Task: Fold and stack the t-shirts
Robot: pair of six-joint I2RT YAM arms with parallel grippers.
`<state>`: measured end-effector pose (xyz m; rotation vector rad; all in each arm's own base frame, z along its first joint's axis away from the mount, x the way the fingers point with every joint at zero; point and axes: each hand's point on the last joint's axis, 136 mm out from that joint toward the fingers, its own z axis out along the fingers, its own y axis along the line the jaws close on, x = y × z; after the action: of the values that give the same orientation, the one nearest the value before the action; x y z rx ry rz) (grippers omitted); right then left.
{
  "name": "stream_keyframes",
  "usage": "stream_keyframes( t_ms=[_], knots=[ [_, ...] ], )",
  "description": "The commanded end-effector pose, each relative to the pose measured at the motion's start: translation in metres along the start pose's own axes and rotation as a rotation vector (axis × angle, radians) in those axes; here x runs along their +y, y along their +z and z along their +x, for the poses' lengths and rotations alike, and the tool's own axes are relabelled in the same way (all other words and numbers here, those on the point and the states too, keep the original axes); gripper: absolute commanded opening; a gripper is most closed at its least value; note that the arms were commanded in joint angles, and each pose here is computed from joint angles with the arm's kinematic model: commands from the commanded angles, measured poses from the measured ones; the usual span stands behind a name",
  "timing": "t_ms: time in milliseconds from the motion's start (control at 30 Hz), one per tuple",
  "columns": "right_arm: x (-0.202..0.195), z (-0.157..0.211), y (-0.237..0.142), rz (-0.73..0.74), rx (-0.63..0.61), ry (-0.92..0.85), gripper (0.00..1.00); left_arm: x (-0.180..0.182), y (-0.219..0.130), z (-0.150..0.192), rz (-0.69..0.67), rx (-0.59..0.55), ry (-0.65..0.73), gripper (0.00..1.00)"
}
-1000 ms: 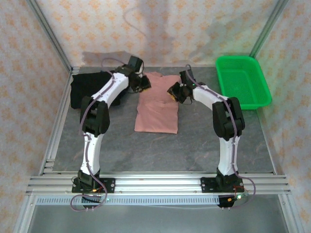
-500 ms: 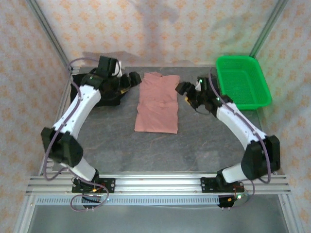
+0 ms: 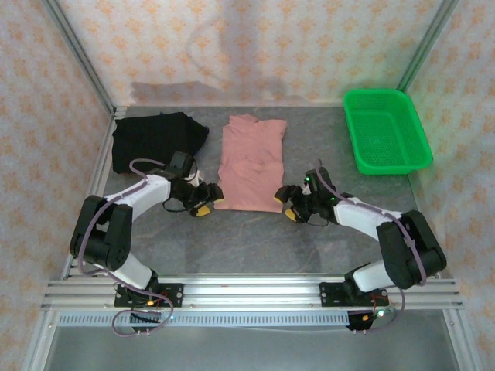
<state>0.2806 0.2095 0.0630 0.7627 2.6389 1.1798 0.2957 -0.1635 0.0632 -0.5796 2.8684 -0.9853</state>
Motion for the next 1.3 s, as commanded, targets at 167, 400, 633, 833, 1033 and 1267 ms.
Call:
stream_keyframes(
  t_ms=[167,400,633,833,1033,1267],
  knots=[
    [0.002,-0.005,0.024,-0.002,-0.001,0.018,0.64,0.004,0.024,-0.012,0.034,-0.021,-0.034,0.60],
    [0.005,-0.017,0.034,0.032,-0.021,0.017,0.52,0.002,0.043,-0.023,0.031,-0.021,-0.047,0.53],
    [0.015,-0.027,0.046,0.029,-0.023,0.038,0.15,-0.008,0.059,-0.027,0.000,0.002,-0.033,0.23],
    [0.014,-0.014,0.025,0.080,-0.001,0.057,0.00,0.002,0.035,-0.019,-0.114,-0.018,0.001,0.03],
    [0.001,0.027,-0.002,0.142,0.038,0.035,0.00,0.014,0.019,0.017,-0.167,-0.037,0.006,0.00],
    [-0.019,0.079,-0.025,0.153,0.062,0.049,0.00,0.034,0.001,0.076,-0.206,-0.080,0.002,0.00]
  ],
)
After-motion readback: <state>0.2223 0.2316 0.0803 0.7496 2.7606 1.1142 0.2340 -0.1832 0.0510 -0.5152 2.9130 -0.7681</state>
